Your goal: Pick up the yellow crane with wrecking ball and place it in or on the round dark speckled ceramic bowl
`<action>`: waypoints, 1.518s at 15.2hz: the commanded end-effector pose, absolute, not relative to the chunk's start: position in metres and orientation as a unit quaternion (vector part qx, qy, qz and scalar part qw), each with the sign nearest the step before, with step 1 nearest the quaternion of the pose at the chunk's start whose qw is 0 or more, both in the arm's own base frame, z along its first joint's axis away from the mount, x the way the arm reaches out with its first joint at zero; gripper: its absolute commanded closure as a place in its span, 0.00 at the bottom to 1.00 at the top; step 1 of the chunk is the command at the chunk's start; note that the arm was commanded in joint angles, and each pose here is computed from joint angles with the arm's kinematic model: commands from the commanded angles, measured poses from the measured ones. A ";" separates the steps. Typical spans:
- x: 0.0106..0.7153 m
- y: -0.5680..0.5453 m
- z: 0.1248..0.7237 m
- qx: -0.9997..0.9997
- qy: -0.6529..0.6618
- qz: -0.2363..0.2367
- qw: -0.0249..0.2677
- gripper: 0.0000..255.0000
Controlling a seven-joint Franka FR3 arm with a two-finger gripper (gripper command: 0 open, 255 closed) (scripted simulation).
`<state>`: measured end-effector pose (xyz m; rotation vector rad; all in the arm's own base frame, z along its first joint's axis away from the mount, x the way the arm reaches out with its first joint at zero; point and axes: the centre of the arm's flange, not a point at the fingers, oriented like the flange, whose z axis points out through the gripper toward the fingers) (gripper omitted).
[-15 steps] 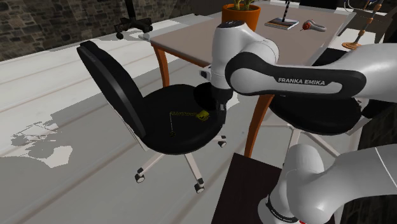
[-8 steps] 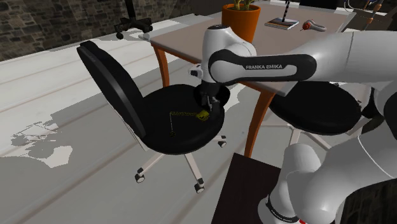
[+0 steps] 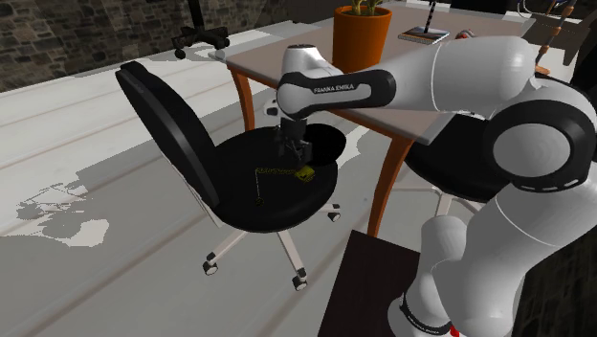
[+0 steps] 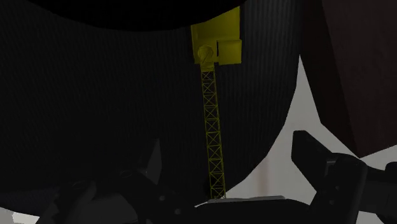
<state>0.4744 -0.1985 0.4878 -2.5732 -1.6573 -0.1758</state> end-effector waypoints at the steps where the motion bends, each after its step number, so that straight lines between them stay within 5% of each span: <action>1: 0.481 -0.198 0.478 -0.831 -0.552 -0.059 0.038 0.00; 14: 0.483 -0.194 0.449 -0.831 -0.552 -0.059 0.038 0.00; 15: 0.483 -0.194 0.449 -0.831 -0.552 -0.059 0.038 1.00; 23: 0.483 -0.194 0.449 -0.831 -0.552 -0.059 0.038 1.00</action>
